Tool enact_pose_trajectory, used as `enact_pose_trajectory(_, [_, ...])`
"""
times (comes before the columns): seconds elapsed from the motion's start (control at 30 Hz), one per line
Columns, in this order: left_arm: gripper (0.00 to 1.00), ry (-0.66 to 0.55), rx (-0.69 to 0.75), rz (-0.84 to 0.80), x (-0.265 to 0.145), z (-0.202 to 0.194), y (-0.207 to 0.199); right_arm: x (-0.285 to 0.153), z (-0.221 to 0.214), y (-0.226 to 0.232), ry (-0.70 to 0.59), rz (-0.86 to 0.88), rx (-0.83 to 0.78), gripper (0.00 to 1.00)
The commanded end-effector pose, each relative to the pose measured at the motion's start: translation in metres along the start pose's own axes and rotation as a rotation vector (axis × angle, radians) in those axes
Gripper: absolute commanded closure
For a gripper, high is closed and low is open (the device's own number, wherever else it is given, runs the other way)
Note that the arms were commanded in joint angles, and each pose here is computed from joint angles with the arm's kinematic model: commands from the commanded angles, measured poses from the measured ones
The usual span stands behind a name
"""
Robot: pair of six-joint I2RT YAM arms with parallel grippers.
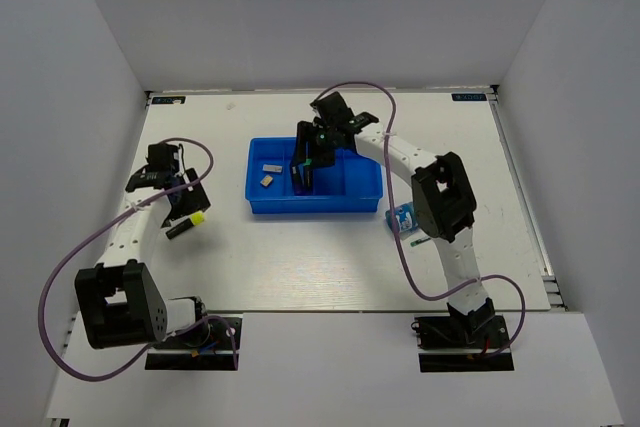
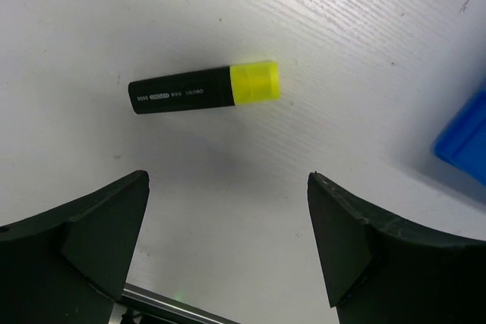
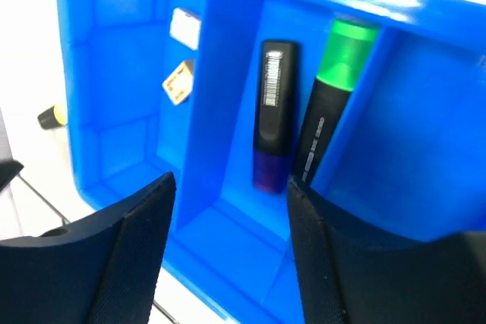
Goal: Sort the stationery into containers
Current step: Place the stationery into the container, then grab a piece of stationery with the left arm
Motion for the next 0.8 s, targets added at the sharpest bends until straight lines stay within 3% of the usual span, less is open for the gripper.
enact_pose_trajectory(0.0, [0.06,-0.005,-0.055,0.030,-0.005,0.013,0.003,-0.042,0.015,0.044,-0.066,0.135,-0.080,0.36])
enact_pose_trajectory(0.07, [0.18,0.006,-0.087,0.033,-0.005,0.016,0.001,-0.052,0.012,0.046,-0.060,0.154,-0.091,0.43])
enact_pose_trajectory(0.1, [0.32,0.009,-0.079,0.022,-0.004,0.019,-0.001,-0.053,0.007,0.046,-0.045,0.162,-0.093,0.47])
enact_pose_trajectory(0.13, [0.68,0.022,-0.063,0.016,-0.002,0.020,-0.003,-0.070,0.008,0.054,-0.065,0.187,-0.128,0.56])
enact_pose_trajectory(0.17, [0.87,0.014,-0.053,0.008,-0.003,0.027,-0.004,-0.075,0.004,0.054,-0.045,0.208,-0.144,0.62])
enact_pose_trajectory(0.2, [1.00,0.024,0.011,-0.008,-0.006,0.031,-0.004,-0.079,-0.004,0.054,-0.017,0.242,-0.183,0.66])
enact_pose_trajectory(0.27, [1.00,0.052,0.078,-0.017,0.001,0.035,-0.006,-0.099,-0.018,0.055,0.012,0.330,-0.266,0.67])
enact_pose_trajectory(0.3, [1.00,0.033,0.163,-0.032,0.003,0.041,-0.004,-0.115,-0.020,0.061,-0.008,0.387,-0.379,0.66])
enact_pose_trajectory(0.33, [0.98,0.035,0.192,-0.032,0.008,0.042,-0.005,-0.127,-0.034,0.068,0.050,0.489,-0.414,0.62])
enact_pose_trajectory(0.37, [0.81,-0.002,0.267,-0.044,0.012,0.050,-0.004,-0.141,-0.040,0.060,0.033,0.520,-0.437,0.47])
enact_pose_trajectory(0.43, [0.47,-0.029,0.331,-0.105,0.019,0.048,-0.014,-0.156,-0.051,0.056,0.061,0.608,-0.535,0.33])
enact_pose_trajectory(0.47, [0.28,-0.037,0.447,-0.156,0.024,0.041,-0.023,-0.169,-0.054,0.046,0.043,0.607,-0.591,0.25])
enact_pose_trajectory(0.57, [0.19,-0.030,0.570,-0.120,0.035,0.035,-0.019,-0.192,-0.064,0.036,0.042,0.634,-0.655,0.21])
enact_pose_trajectory(0.77, [0.20,-0.005,0.704,-0.176,0.042,0.029,-0.024,-0.215,-0.080,0.006,0.014,0.624,-0.660,0.21])
Point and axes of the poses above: each gripper's point midway between its finger pads, its own x axis out along the fingers, its own y axis along the line the jaws close on, z = x × y, the point moved 1 cm from there along -x, back along the fingers, and after that the axes turned 9 degrees about x, right-handed, at the moved point
